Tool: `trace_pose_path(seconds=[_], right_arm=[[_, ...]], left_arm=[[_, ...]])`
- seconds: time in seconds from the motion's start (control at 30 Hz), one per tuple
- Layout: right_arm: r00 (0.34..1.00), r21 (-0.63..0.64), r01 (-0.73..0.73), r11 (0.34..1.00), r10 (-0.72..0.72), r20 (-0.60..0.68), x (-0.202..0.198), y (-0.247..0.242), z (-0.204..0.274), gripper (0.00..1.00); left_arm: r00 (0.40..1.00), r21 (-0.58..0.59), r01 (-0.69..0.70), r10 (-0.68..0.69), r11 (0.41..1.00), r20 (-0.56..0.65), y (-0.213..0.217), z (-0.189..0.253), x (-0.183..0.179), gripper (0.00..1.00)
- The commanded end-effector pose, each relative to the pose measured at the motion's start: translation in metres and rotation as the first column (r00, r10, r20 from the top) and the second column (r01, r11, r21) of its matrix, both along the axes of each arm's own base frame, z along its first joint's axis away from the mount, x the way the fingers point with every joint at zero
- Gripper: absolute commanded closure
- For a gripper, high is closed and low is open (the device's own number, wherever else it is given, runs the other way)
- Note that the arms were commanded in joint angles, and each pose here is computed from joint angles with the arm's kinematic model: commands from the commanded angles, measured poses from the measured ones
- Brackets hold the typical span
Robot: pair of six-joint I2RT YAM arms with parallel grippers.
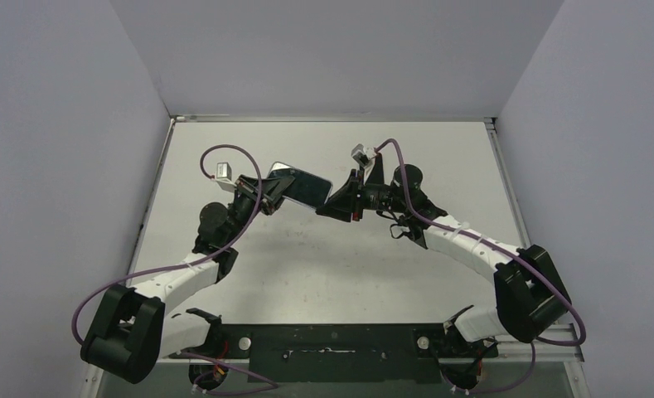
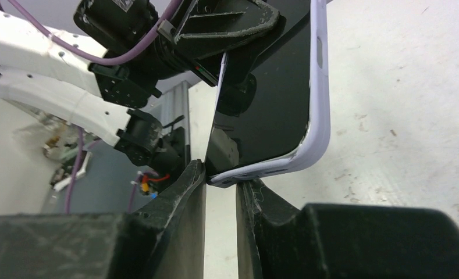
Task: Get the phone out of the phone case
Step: Remove the phone case from the phone.
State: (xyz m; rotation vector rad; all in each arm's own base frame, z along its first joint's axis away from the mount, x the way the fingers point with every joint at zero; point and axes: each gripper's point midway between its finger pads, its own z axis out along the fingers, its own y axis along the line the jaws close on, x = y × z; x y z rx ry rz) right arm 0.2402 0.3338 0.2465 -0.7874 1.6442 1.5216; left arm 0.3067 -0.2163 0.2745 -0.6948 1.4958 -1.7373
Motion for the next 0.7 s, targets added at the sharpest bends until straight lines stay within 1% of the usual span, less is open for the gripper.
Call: trace_pose_path(seconds=[0.0,0.13,0.23,0.33,0.43,0.5,0.53,0.6,0.67], right_arm=[[0.912,-0.040,0.004,0.999,0.012,0.411,0.009,0.010,0.016,1.00],[0.857,-0.074,0.028,0.997,0.014,0.515,0.019,0.011,0.012,1.00],[0.828,-0.099,0.039,0.994,0.024,0.560,0.024,0.011,0.007,1.00],[0.823,-0.126,0.065,0.990,0.018,0.568,0.031,0.010,-0.001,1.00],[0.833,-0.142,0.071,0.987,0.020,0.553,0.031,0.002,-0.002,1.00],[0.841,-0.151,0.072,0.986,0.021,0.540,0.026,-0.006,-0.006,0.96],[0.847,-0.161,0.073,0.984,0.024,0.530,0.023,-0.010,-0.008,0.92],[0.866,-0.196,0.065,0.978,0.042,0.499,0.015,-0.019,-0.015,0.81],[0.877,-0.220,0.049,0.974,0.063,0.476,0.005,-0.026,-0.018,0.70]], left_arm=[[0.980,-0.044,0.194,-0.191,0.980,0.053,-0.027,0.036,-0.022,1.00],[0.963,-0.027,0.260,-0.258,0.965,0.081,-0.034,0.037,-0.030,1.00],[0.948,-0.018,0.303,-0.299,0.953,0.106,-0.037,0.038,-0.036,1.00],[0.939,0.015,0.319,-0.318,0.948,0.128,-0.039,0.038,-0.038,1.00],[0.937,0.078,0.308,-0.316,0.948,0.148,-0.030,0.034,-0.033,1.00],[0.931,0.132,0.307,-0.326,0.943,0.165,-0.022,0.030,-0.030,1.00],[0.930,0.159,0.296,-0.322,0.942,0.177,-0.017,0.029,-0.027,1.00],[0.921,0.225,0.286,-0.332,0.931,0.204,-0.008,0.026,-0.023,1.00],[0.899,0.310,0.288,-0.367,0.906,0.239,-0.005,0.025,-0.023,1.00]])
